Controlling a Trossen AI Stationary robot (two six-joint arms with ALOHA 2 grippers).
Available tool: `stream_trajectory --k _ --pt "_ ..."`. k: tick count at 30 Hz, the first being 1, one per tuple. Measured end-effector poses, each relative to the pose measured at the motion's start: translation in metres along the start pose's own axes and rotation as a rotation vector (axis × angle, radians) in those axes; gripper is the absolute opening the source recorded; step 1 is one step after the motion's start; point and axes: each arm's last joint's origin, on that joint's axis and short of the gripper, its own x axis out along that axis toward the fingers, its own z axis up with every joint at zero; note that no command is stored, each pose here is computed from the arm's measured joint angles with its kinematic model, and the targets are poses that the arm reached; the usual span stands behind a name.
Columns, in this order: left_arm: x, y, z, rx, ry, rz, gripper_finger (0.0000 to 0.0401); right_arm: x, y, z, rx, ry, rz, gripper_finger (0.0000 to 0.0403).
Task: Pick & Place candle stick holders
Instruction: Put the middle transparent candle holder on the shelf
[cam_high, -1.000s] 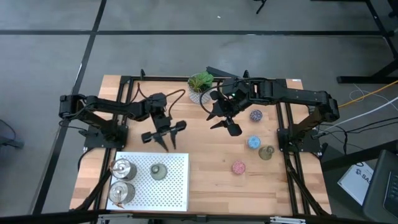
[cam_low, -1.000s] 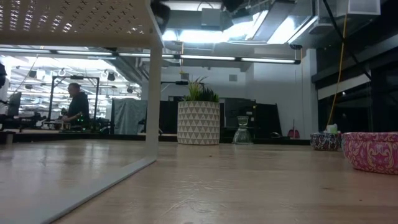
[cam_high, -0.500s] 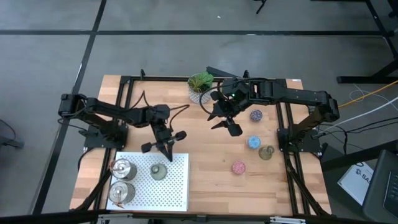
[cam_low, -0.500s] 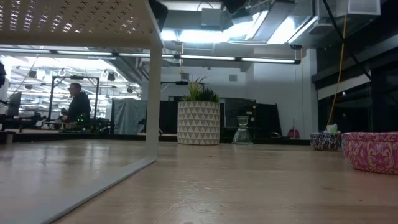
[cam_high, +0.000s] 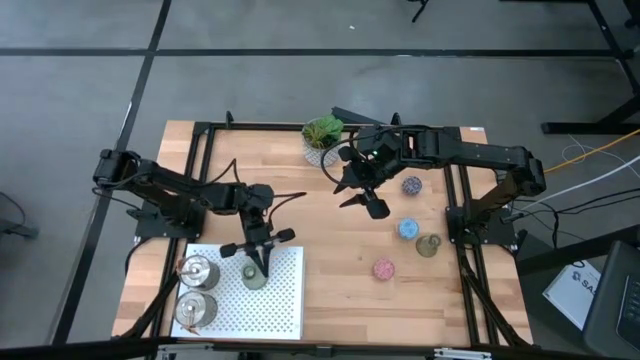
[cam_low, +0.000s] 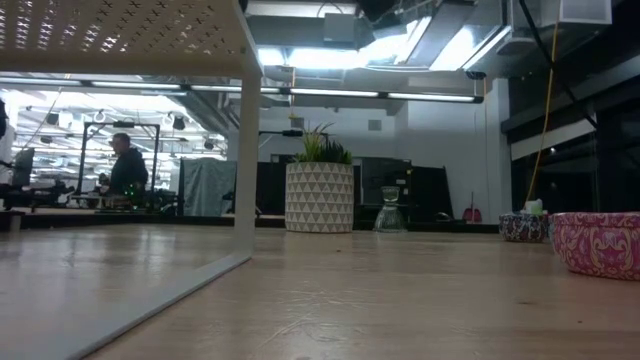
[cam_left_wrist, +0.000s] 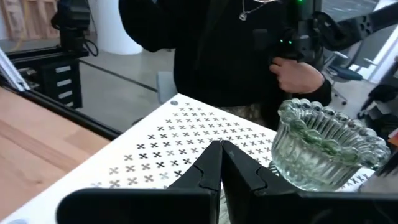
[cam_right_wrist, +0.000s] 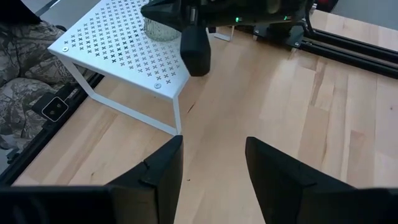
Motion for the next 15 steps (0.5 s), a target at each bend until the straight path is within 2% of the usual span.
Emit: stream_trajectory --k 10,15 --pt "0.016 -0.010 0.001 0.056 0.010 -0.062 0.0002 0.000 0.000 0.000 0.000 0.000 0.000 0.0176" --pt "0.024 -0.015 0.002 0.068 0.021 -0.045 0.0003 0.000 0.000 0.000 0.000 0.000 0.000 0.0176"
